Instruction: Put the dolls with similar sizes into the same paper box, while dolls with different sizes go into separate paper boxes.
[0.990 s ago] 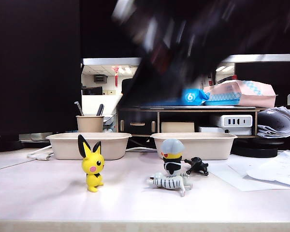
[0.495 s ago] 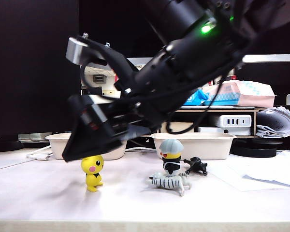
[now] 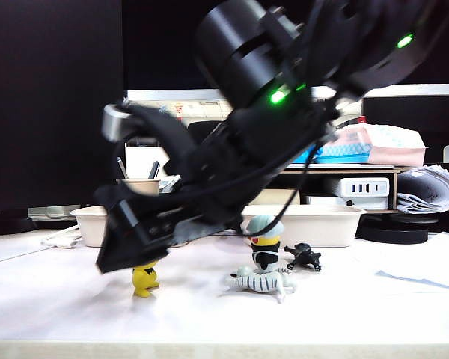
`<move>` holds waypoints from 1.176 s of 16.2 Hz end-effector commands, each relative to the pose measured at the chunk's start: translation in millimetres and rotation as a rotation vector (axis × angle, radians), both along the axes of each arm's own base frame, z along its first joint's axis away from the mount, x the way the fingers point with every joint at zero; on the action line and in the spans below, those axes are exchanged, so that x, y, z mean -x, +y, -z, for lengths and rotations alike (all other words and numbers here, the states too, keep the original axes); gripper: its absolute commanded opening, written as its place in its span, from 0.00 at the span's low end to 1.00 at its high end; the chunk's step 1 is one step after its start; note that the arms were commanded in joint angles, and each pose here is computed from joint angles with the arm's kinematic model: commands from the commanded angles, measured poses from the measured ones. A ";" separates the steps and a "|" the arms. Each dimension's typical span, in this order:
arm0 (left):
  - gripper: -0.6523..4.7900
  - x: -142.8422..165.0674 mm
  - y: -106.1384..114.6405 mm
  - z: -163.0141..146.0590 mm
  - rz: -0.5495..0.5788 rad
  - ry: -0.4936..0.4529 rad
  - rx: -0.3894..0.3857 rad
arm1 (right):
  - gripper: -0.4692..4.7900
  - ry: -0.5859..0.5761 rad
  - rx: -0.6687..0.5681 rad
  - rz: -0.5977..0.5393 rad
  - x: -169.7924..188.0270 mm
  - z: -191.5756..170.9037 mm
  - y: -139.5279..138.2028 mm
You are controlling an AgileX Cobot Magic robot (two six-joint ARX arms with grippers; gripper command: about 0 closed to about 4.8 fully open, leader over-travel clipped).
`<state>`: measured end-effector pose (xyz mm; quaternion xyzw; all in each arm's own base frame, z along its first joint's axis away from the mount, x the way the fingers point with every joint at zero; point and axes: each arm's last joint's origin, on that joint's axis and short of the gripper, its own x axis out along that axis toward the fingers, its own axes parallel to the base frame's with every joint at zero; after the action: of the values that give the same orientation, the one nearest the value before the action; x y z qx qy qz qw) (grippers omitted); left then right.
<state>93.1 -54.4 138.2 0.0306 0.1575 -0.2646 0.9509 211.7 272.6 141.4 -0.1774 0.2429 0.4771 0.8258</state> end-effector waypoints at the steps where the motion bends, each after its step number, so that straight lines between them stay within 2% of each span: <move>1: 0.11 -0.4 -0.3 -1.7 0.001 -0.012 0.006 | 1.00 0.010 0.001 0.017 -3.7 5.2 2.7; 2: 0.11 -0.4 -0.3 -1.7 0.001 -0.012 0.006 | 1.00 0.015 0.012 0.025 -4.3 6.7 1.6; 3: 0.11 -0.4 -0.3 -1.7 0.001 -0.012 0.006 | 0.93 0.016 0.015 0.028 -5.1 7.4 1.0; 4: 0.11 -0.4 -0.3 -1.7 0.001 -0.012 0.006 | 0.63 0.010 0.011 0.038 -7.3 6.9 -0.2; 5: 0.11 -0.4 -0.3 -1.7 0.001 -0.012 0.006 | 0.40 0.006 0.003 0.045 -9.6 6.2 -1.5; 7: 0.11 -0.4 -0.3 -1.7 0.001 -0.012 0.006 | 0.37 -0.008 -0.015 0.049 -11.3 4.3 -1.2; 9: 0.11 -0.4 -0.3 -1.7 0.001 -0.012 0.006 | 0.31 -0.044 -0.096 0.063 -14.6 -3.4 2.1; 10: 0.11 -0.4 -0.3 -1.7 0.001 -0.013 0.006 | 0.31 -0.078 -0.138 0.063 -17.4 -10.6 5.5; 12: 0.11 0.3 0.5 -3.7 -0.002 -0.033 0.018 | 0.31 -0.131 -0.201 0.077 -36.6 -42.3 20.7; 13: 0.11 0.4 5.2 -8.6 -0.032 -0.081 0.048 | 0.36 -0.159 -0.240 0.085 -58.2 -66.2 35.9; 14: 0.11 0.1 9.4 -11.9 -0.054 -0.114 0.068 | 0.37 -0.166 -0.246 0.093 -68.5 -75.1 42.1; 15: 0.11 -0.5 17.4 -16.6 -0.129 -0.168 0.087 | 0.37 -0.176 -0.251 0.110 -88.6 -89.1 54.2; 17: 0.11 -0.6 23.8 -19.6 -0.190 -0.206 0.096 | 0.37 -0.179 -0.251 0.127 -110.6 -96.0 65.8; 19: 0.11 -0.9 28.5 -21.1 -0.236 -0.226 0.099 | 0.37 -0.176 -0.241 0.151 -138.6 -87.0 78.2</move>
<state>94.1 -26.3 157.6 -0.0048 0.0457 -0.1535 0.9871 345.1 348.9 231.3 -0.1013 0.1213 0.4235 0.8920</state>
